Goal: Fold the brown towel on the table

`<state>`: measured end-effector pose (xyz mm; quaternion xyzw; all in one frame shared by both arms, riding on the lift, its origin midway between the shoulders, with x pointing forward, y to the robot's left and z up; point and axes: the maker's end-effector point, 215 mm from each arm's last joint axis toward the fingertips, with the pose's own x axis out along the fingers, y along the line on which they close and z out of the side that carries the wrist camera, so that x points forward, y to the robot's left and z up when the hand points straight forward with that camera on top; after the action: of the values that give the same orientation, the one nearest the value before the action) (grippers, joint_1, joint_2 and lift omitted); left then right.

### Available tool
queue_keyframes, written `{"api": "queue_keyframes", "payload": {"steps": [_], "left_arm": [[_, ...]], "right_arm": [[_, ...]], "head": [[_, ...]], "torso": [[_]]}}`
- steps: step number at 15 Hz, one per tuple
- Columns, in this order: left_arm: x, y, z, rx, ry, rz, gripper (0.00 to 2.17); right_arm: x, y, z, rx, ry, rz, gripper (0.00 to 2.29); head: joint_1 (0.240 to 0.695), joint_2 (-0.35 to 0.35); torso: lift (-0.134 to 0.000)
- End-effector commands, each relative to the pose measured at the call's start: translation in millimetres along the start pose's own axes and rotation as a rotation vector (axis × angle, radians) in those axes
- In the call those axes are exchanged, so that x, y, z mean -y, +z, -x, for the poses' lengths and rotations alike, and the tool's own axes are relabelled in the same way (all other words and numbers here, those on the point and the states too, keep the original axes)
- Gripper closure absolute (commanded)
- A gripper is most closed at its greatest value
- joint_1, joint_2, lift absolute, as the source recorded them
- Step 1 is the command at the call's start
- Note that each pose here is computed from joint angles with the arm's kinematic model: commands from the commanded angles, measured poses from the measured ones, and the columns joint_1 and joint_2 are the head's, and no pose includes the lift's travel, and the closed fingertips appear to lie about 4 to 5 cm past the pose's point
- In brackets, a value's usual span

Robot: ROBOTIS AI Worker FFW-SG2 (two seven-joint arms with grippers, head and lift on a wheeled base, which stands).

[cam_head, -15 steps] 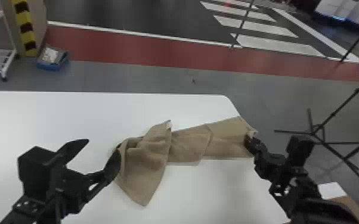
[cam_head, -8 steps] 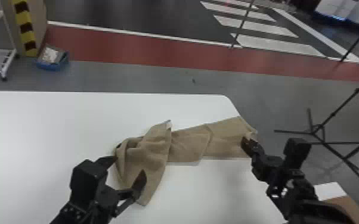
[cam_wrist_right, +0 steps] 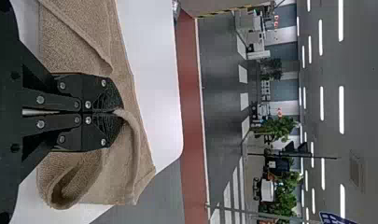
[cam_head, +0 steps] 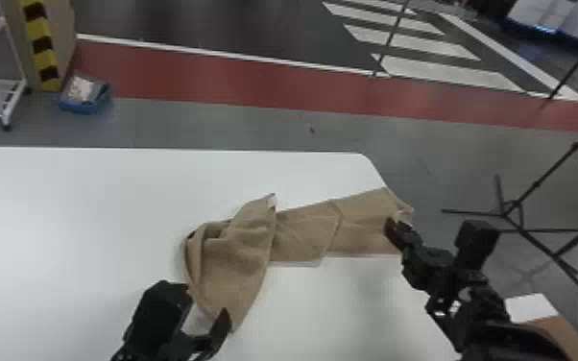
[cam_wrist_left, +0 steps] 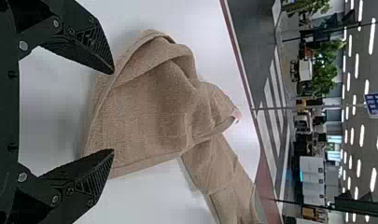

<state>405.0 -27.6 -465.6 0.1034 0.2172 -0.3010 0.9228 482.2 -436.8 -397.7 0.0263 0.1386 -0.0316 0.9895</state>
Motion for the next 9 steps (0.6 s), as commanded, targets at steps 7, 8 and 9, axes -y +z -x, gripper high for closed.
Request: {"api": "queue_keyframes", "payload": {"steps": [7, 8, 9], "left_arm": [[3.2, -19.4, 0.6, -0.07, -0.006, -0.004, 1.74], [-2.9, -17.6, 2.1, -0.071, 0.002, -0.004, 1.74], [-13.4, -14.8, 5.0, -0.067, 0.018, -0.002, 1.75]], "right_arm": [[1.7, 4.7, 0.8, 0.01, 0.006, -0.013, 1.56], [2.8, 5.0, 1.0, 0.012, 0.004, -0.013, 1.56], [4.0, 6.1, 1.3, 0.015, 0.005, -0.017, 1.56]], "head": [[0.695, -0.35], [0.695, -0.35], [0.695, -0.35]], "torso": [[-0.11], [-0.11], [-0.11]]}}
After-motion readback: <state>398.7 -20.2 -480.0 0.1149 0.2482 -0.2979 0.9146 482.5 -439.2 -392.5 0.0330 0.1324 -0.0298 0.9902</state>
